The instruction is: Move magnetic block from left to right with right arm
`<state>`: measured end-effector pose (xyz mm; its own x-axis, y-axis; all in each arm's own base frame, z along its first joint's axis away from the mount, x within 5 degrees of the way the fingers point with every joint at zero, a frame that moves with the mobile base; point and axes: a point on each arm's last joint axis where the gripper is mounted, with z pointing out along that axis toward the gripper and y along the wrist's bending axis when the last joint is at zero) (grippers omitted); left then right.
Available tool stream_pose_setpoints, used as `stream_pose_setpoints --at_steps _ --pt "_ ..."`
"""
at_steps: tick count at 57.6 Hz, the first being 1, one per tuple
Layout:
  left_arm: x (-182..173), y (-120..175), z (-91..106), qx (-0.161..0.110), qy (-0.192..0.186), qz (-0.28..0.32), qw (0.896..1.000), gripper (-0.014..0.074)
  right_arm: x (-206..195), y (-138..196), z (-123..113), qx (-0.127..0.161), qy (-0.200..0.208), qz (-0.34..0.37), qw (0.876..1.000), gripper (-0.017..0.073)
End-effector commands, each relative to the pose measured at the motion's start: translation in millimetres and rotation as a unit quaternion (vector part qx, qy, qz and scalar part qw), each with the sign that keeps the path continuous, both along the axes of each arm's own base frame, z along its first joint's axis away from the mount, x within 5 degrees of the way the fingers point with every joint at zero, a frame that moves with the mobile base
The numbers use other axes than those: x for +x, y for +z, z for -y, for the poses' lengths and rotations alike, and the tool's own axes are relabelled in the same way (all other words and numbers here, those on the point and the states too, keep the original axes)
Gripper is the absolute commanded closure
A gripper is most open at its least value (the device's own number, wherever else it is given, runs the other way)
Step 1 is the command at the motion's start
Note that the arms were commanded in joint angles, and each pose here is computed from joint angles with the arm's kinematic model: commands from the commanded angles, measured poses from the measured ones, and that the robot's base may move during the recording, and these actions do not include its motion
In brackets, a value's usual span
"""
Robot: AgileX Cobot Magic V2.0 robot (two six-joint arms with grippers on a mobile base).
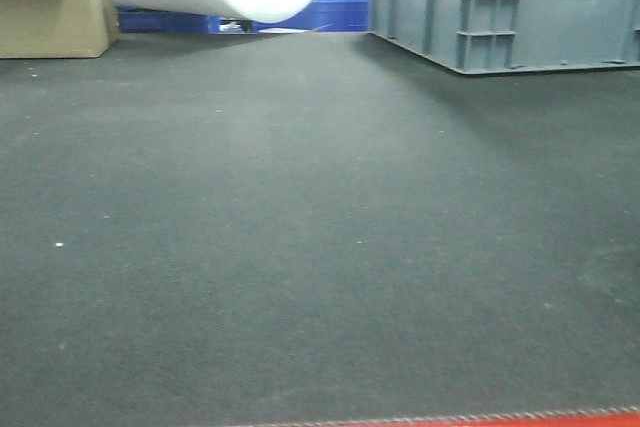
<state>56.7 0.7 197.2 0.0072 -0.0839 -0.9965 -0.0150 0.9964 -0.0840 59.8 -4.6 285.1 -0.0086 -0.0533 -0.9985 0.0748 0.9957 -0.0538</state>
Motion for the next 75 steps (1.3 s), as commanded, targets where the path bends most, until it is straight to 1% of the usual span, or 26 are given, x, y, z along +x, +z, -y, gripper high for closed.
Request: stream_pose_setpoints --at_steps 1,48,56,58,62,67,72,75 --pt "-0.6 5.2 -0.5 -0.002 0.003 0.042 0.999 0.0711 -1.0 18.1 0.0 -0.009 -0.001 0.055 0.998 0.0272" --pt "-0.6 5.2 -0.5 -0.002 0.003 0.042 0.999 0.0711 -1.0 18.1 0.0 -0.009 -0.001 0.055 0.998 0.0272" --pt "-0.6 5.2 -0.5 -0.002 0.003 0.042 0.999 0.0711 -1.6 21.9 -0.1 -0.009 0.0 0.072 0.997 0.0272" --pt "-0.6 5.2 -0.5 -0.002 0.003 0.042 0.999 0.0711 -2.2 23.6 -0.4 0.004 0.001 0.073 0.997 0.0272" --pt "-0.6 5.2 -0.5 -0.002 0.003 0.042 0.999 0.0711 -2.0 30.3 -1.3 0.038 0.008 0.06 0.997 0.0272" --pt "-0.6 5.2 -0.5 -0.002 0.003 0.042 0.999 0.0711 2.3 38.9 -3.9 0.083 0.022 0.012 0.996 0.0272" --pt "-0.6 5.2 -0.5 -0.002 0.003 0.042 0.999 0.0711 11.8 41.2 -6.0 0.11 0.032 -0.043 0.992 0.0272" --pt "-0.6 5.2 -0.5 -0.002 0.003 0.042 0.999 0.0711 20.2 40.8 -7.4 0.126 0.037 -0.084 0.988 0.0272"
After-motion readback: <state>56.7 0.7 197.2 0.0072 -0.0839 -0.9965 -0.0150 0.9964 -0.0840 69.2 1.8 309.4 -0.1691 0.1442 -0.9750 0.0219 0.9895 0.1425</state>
